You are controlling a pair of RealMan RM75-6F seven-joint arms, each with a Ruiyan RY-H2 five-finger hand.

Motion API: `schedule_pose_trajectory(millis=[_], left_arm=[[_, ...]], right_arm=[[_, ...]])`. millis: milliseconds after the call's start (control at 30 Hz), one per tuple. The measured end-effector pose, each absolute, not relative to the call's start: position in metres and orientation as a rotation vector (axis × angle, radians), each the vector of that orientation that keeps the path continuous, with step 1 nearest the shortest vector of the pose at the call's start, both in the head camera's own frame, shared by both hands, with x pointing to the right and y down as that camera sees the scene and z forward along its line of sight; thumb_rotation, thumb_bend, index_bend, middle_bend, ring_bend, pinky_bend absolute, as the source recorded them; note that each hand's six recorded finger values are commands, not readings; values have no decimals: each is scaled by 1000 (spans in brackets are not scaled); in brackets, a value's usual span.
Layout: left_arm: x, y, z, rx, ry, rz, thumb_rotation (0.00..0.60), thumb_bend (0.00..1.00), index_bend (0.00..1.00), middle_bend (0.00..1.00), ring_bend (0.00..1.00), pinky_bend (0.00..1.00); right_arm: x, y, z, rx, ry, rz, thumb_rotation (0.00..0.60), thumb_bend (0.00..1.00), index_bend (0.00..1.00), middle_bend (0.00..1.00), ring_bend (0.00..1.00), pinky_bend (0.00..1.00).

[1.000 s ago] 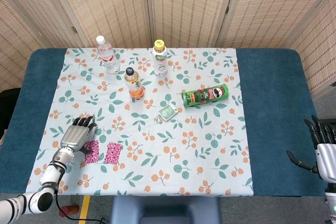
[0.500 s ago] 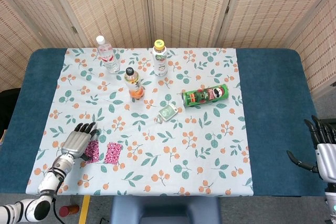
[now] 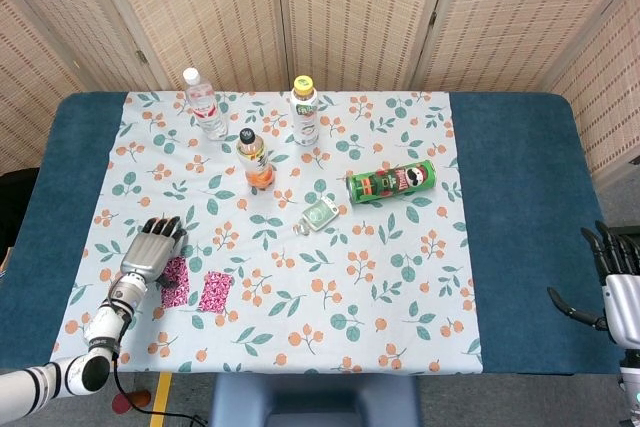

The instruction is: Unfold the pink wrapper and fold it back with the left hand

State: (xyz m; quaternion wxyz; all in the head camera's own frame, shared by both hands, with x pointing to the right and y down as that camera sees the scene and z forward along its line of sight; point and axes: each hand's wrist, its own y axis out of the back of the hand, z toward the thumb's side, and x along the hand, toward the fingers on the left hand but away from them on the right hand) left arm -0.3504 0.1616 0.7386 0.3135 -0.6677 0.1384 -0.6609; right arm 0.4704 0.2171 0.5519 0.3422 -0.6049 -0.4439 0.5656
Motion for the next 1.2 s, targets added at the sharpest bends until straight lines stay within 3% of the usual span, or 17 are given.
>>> schedule_pose_trajectory(millis=[300, 733, 1200], left_arm=[[-345, 145, 730, -1750, 429, -1713, 600, 146, 172, 0, 0, 0], [-341, 185, 715, -1812, 385, -1645, 600, 146, 165, 0, 0, 0], [-346, 184, 725, -1793, 371, -1677, 600, 147, 164, 0, 0, 0]], right_arm=[[470, 217, 553, -1574, -1155, 1472, 321, 300, 0, 0, 0, 0], [470, 216, 554, -1581, -1152, 1470, 320, 300, 0, 0, 0, 0], [472, 218, 553, -1576, -1158, 1472, 323, 300, 0, 0, 0, 0]])
